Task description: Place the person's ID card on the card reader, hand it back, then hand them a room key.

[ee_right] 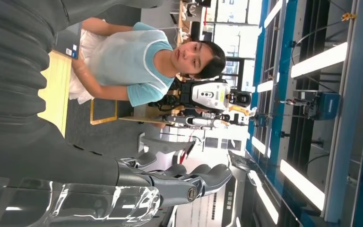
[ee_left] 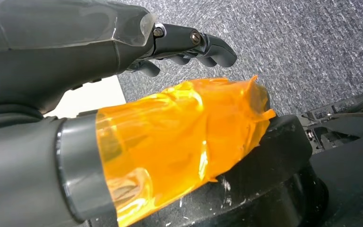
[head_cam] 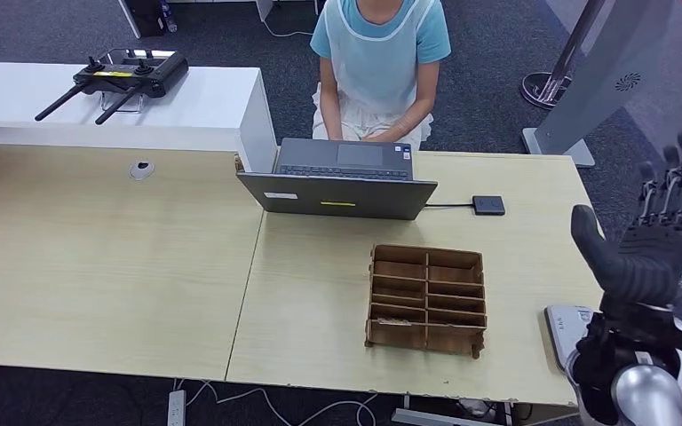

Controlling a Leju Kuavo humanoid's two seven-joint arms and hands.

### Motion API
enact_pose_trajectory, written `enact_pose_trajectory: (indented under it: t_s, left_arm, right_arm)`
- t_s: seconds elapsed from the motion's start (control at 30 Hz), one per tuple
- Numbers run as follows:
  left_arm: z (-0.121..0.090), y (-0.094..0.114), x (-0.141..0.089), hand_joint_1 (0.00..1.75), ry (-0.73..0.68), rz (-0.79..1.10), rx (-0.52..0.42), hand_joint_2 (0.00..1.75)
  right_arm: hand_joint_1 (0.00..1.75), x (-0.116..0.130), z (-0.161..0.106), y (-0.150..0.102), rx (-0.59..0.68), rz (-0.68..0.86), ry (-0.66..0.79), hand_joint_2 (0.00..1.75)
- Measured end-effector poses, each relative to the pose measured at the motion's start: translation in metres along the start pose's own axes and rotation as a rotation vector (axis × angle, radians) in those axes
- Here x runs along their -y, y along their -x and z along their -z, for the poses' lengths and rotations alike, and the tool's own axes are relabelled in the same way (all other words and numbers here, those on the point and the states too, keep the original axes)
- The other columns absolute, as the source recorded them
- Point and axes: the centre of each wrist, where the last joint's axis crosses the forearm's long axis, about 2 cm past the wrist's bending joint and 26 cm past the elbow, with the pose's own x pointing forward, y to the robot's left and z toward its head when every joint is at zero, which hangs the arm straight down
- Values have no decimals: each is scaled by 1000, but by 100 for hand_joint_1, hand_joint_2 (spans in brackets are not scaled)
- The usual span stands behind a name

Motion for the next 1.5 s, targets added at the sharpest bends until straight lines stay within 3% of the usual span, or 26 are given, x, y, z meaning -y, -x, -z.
enact_pose_trajectory:
  t_s: [1.5]
  left_arm:
    - [0,0,0,0,0,0,0,0]
  right_arm:
    - [0,3,-2,-4,5,-2,7,175]
